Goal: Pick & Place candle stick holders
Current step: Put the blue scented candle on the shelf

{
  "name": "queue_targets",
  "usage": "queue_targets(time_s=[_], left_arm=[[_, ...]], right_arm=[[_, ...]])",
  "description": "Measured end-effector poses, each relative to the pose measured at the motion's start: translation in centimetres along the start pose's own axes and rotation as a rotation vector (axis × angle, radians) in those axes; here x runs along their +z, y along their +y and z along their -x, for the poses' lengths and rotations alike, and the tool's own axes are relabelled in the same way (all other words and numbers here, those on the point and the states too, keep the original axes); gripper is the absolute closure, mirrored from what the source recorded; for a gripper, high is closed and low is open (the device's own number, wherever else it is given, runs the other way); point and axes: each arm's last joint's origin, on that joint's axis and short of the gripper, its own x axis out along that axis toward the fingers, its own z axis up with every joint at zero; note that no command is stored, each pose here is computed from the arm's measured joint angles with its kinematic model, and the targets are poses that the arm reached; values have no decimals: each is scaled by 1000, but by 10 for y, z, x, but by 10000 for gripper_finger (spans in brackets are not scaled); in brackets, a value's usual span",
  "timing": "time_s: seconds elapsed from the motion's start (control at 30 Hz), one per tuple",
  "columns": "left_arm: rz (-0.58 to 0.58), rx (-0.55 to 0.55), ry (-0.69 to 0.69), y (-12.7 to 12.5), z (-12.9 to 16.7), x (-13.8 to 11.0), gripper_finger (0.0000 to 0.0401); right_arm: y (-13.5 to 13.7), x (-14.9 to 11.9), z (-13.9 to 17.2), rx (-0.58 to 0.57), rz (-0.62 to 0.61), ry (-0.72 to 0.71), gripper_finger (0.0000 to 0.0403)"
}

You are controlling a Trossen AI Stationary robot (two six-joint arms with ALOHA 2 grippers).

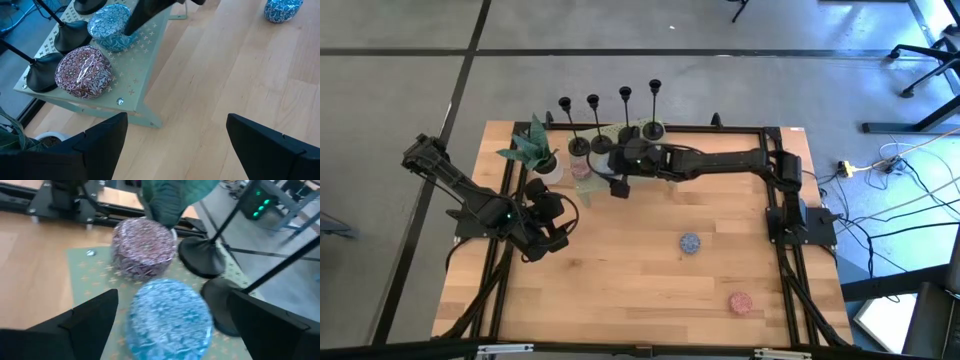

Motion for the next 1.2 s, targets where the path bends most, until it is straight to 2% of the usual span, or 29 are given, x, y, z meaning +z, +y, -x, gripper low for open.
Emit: queue_targets(time_s=[0.2, 0.5, 0.77, 0.87, 0.97, 1.2], left_arm=[[0, 0, 0, 0, 0, 0, 63], [0, 0, 0, 0, 0, 0, 63], [2, -1, -1, 0, 0, 0, 63], [3, -1, -1, 0, 0, 0, 63], [17, -1, -2, 0, 0, 0, 63], [34, -1, -7, 0, 0, 1, 63]], right_arm=[[9, 2, 2, -56, 55, 18, 25], [27, 6, 6, -74, 96, 28, 25], [66, 7, 19, -213, 315, 132, 25], [80, 6, 30, -187, 389, 212, 25], [89, 5, 45, -127, 394, 319, 25], [101, 2, 87, -84, 267, 525, 25]])
